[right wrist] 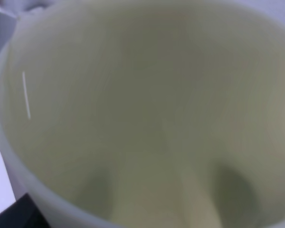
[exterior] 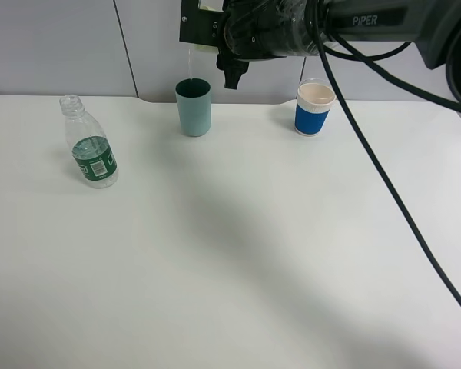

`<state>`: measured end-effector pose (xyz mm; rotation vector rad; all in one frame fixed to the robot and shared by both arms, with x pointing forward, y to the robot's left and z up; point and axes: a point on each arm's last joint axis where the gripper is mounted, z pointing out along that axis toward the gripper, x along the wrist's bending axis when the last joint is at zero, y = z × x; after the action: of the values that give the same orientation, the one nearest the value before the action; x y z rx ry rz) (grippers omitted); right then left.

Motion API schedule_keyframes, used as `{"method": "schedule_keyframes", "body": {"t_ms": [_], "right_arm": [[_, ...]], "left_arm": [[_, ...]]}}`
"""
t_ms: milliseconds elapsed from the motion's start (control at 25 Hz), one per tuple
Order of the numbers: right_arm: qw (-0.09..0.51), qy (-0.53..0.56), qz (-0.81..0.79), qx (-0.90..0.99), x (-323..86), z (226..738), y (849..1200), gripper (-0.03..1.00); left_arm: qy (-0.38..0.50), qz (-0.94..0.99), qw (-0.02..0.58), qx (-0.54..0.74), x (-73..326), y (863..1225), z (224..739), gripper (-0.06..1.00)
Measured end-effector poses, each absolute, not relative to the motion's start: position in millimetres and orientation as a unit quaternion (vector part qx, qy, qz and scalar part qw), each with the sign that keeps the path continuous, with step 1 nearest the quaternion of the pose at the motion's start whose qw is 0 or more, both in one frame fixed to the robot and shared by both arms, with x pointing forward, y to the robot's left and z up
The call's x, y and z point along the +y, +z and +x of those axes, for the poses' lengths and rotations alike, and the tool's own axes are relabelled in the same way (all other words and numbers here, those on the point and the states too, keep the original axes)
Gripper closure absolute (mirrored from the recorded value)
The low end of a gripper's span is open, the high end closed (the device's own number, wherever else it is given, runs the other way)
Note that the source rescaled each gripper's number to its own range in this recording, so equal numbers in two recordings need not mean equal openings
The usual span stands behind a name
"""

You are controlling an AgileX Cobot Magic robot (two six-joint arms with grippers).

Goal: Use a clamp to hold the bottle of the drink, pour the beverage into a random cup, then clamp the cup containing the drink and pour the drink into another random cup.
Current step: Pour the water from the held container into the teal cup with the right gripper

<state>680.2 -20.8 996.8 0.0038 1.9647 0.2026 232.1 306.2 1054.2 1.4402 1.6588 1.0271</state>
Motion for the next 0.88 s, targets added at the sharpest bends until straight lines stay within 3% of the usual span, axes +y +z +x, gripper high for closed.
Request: {"method": "schedule_keyframes", "body": {"t_ms": [880], "right_arm": [[0.571,0.062,-0.031,0.818,-21.2,681.7,1000.3,0.96]], "left_arm": [[0.397,0.556,0.351,0.641,306.2,1054.2,232.1,-0.06]]}}
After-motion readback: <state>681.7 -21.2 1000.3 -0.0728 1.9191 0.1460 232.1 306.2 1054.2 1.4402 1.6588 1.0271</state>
